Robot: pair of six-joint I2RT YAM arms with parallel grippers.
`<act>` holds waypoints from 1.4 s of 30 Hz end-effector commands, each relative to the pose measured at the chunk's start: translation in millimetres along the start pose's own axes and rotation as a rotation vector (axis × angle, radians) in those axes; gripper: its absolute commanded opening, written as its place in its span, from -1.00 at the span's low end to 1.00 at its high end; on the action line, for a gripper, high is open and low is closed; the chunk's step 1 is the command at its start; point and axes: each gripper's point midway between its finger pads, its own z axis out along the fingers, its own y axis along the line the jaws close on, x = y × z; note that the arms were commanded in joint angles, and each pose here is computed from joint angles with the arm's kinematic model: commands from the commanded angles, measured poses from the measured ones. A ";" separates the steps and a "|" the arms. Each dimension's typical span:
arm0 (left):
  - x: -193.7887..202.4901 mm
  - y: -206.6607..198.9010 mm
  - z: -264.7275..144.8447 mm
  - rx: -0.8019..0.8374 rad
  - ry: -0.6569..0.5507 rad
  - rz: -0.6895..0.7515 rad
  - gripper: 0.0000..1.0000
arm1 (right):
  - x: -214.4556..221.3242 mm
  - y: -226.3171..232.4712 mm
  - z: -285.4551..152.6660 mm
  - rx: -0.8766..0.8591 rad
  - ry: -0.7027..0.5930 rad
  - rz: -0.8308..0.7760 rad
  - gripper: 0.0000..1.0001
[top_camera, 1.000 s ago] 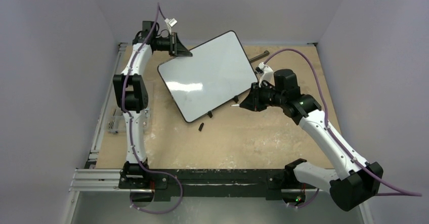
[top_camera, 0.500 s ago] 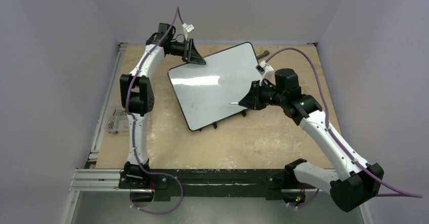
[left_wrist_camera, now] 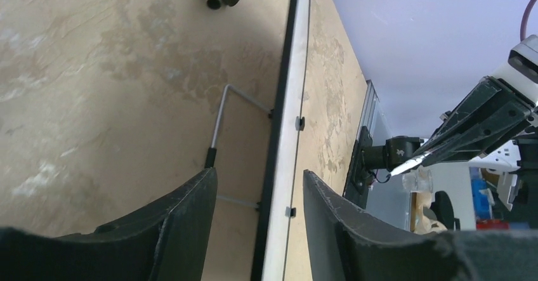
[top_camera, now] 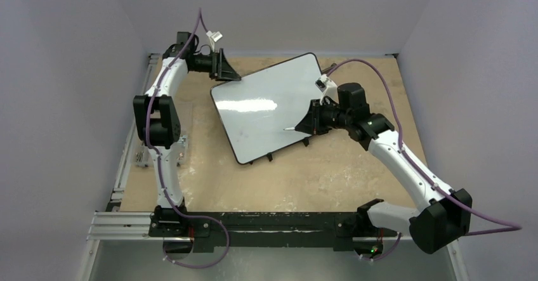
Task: Write a sentence on the whiteboard
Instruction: Hold the whiteboard at the center of the board, then write a sentence on the whiteboard.
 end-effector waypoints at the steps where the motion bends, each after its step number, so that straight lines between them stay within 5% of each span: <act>1: -4.6 -16.8 -24.4 0.005 -0.029 0.076 -0.01 | -27.2 16.5 2.2 -0.057 -0.059 -0.035 -1.00; 6: 0.6 -18.9 -20.5 0.046 -0.015 0.054 -0.33 | -41.0 22.9 11.7 -0.089 -0.069 -0.043 -1.00; 24: 11.0 -36.9 -10.4 0.089 0.017 0.080 -0.99 | -79.3 68.6 64.5 -0.234 -0.079 -0.145 -1.00; 42: 20.3 -52.4 -2.3 0.029 0.074 0.180 -1.00 | -82.3 94.8 114.9 -0.194 -0.166 -0.261 -1.00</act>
